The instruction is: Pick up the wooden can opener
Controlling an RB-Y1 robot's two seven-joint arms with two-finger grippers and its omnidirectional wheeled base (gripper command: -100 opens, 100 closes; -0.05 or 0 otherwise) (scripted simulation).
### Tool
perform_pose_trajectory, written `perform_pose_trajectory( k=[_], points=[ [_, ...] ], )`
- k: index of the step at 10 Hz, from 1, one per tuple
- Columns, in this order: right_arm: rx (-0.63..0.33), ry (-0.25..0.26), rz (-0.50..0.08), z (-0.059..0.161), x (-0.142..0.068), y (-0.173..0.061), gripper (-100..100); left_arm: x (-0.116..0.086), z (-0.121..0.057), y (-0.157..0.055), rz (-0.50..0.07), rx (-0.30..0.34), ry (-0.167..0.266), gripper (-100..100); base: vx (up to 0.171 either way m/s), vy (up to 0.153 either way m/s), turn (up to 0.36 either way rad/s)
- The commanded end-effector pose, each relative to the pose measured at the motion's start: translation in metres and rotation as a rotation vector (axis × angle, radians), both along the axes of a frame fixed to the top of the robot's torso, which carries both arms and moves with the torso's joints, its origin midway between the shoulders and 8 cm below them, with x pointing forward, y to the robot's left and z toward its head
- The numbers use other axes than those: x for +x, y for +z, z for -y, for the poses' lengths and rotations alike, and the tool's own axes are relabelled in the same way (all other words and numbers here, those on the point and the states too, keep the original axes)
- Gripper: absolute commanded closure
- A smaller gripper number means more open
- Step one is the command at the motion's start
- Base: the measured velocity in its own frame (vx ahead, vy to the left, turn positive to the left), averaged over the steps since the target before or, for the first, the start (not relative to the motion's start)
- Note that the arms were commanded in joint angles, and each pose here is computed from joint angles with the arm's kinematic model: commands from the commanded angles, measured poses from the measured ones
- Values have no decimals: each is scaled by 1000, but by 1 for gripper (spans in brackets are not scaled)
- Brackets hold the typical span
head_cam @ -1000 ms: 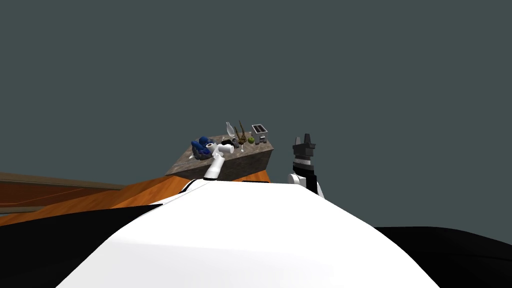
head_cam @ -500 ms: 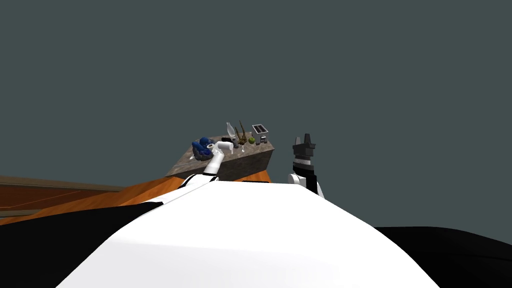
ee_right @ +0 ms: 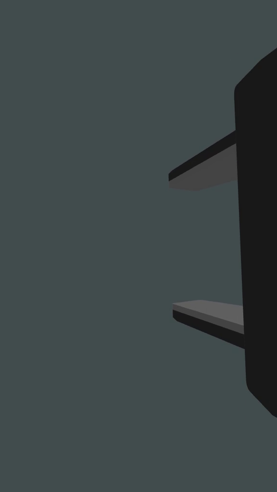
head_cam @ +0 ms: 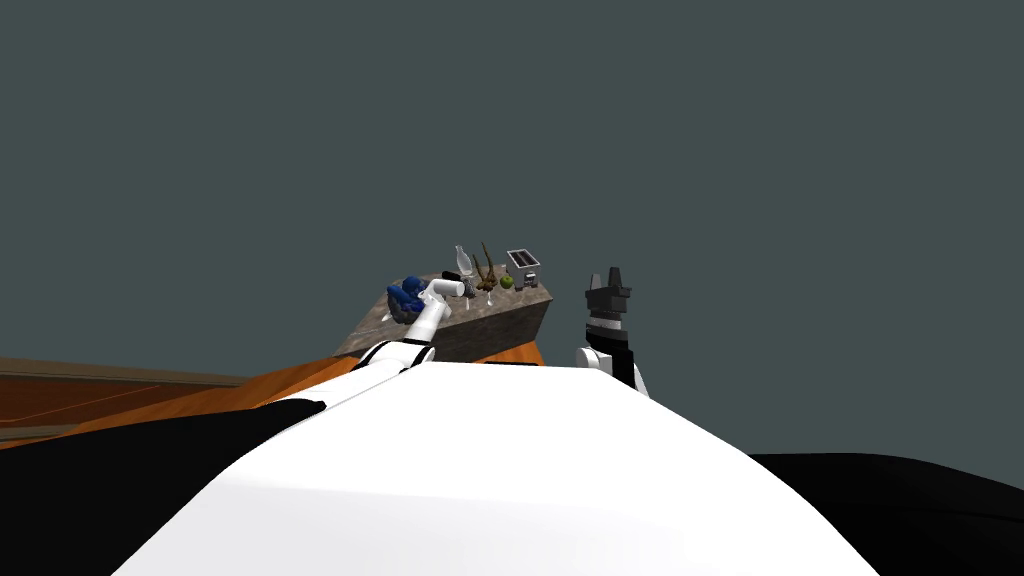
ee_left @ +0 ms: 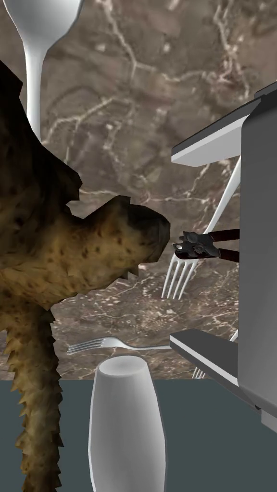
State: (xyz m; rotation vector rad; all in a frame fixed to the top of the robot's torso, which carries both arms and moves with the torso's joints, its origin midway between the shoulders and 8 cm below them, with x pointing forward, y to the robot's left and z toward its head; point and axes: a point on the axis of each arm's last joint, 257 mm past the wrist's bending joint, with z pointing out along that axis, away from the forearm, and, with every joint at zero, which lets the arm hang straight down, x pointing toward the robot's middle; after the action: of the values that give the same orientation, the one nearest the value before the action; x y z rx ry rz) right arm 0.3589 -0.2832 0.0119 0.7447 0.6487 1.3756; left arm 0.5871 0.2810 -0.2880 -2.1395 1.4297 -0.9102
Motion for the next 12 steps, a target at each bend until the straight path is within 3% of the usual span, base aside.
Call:
perform_pose_trajectory(
  k=[1, 2, 3, 4, 5, 7, 8, 9, 10, 12],
  points=[
    [0, 0, 0, 0, 0, 0, 0, -6, -10, -12, -52, -8, 22, -100, 41, 96, 0],
    [0, 0, 0, 0, 0, 0, 0, -2, -5, -7, -30, -4, 12, -100, 22, 48, -5],
    [0, 0, 0, 0, 0, 0, 0, -3, -6, -8, -35, -5, 14, 0, 4, 9, 0],
    [0, 0, 0, 0, 0, 0, 0, -1, -25, -11, -37, -2, 39, -100, -20, -8, -194],
    [0, 0, 0, 0, 0, 0, 0, -1, -25, -11, -37, -2, 39, -100, -33, -6, -96],
    [0, 0, 0, 0, 0, 0, 0, 3, -62, -12, -31, 1, 85, -100, -60, -21, -227],
    [0, 0, 0, 0, 0, 0, 0, 1, -63, -16, -41, 1, 89, -100, -51, -24, -77],
    [0, 0, 0, 0, 0, 0, 0, 2, -81, -15, -36, 2, 112, -100, -44, -19, -155],
    [0, 0, 0, 0, 0, 0, 0, 1, -82, -18, -42, 2, 114, -100, -34, -10, -105],
    [0, 0, 0, 0, 0, 0, 0, 2, -118, -16, -29, 2, 162, -100, -45, -25, -233]
  ],
)
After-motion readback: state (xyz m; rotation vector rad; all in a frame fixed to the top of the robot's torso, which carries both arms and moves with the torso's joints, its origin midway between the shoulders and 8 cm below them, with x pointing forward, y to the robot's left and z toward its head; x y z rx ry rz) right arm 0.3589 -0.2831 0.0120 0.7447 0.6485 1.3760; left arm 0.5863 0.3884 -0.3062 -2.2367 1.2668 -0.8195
